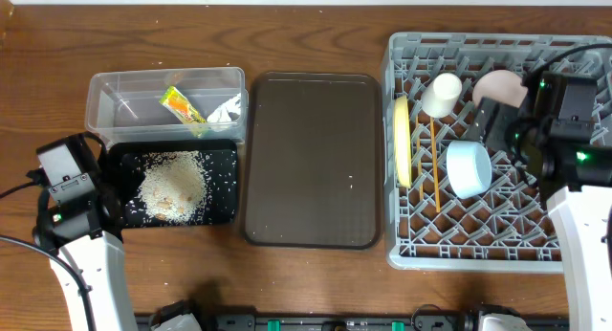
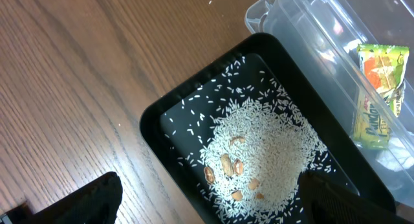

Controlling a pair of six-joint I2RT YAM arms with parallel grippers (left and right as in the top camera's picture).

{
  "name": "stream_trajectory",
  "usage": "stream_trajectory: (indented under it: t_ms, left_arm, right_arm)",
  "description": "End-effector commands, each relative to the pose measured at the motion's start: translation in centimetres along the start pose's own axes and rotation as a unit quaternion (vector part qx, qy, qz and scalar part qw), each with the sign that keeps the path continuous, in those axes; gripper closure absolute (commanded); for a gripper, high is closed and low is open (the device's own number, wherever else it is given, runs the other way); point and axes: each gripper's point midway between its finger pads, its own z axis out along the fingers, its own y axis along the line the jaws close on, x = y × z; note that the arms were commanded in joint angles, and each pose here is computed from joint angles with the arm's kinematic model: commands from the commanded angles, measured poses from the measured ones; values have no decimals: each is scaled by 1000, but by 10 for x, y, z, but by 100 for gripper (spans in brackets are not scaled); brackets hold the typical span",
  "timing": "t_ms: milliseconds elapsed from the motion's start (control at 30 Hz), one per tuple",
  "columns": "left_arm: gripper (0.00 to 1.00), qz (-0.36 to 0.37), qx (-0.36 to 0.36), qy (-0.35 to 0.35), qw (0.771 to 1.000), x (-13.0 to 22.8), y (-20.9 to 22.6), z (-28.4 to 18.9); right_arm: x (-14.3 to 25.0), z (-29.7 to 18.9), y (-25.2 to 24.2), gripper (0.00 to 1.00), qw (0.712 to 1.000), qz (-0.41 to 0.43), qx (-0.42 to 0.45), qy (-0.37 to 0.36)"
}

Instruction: Sort waste into correct bins and load items into the dishwasher rack

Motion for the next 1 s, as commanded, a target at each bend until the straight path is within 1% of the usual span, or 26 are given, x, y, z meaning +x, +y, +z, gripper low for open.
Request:
stream_trajectory:
  t_ms: [0, 100, 700, 833, 967]
  left_arm:
    - [10, -5, -4, -10, 1000, -6, 1, -4]
    - [11, -5, -4, -10, 1000, -6, 1, -4]
    - [10, -5, -4, -10, 1000, -6, 1, -4]
    - [11, -5, -4, -10, 1000, -6, 1, -4]
    - [10, -5, -4, -10, 1000, -6, 1, -4]
  right_arm:
    - [4, -3, -17, 1, 999, 0, 42, 5]
    - [10, -3, -19, 1, 999, -1, 45, 17]
    - [12, -4, -19, 1, 999, -3, 46, 18]
    - [11, -32, -12, 1, 999, -9, 30, -20]
    - [12, -71, -11, 1, 995, -17, 24, -98]
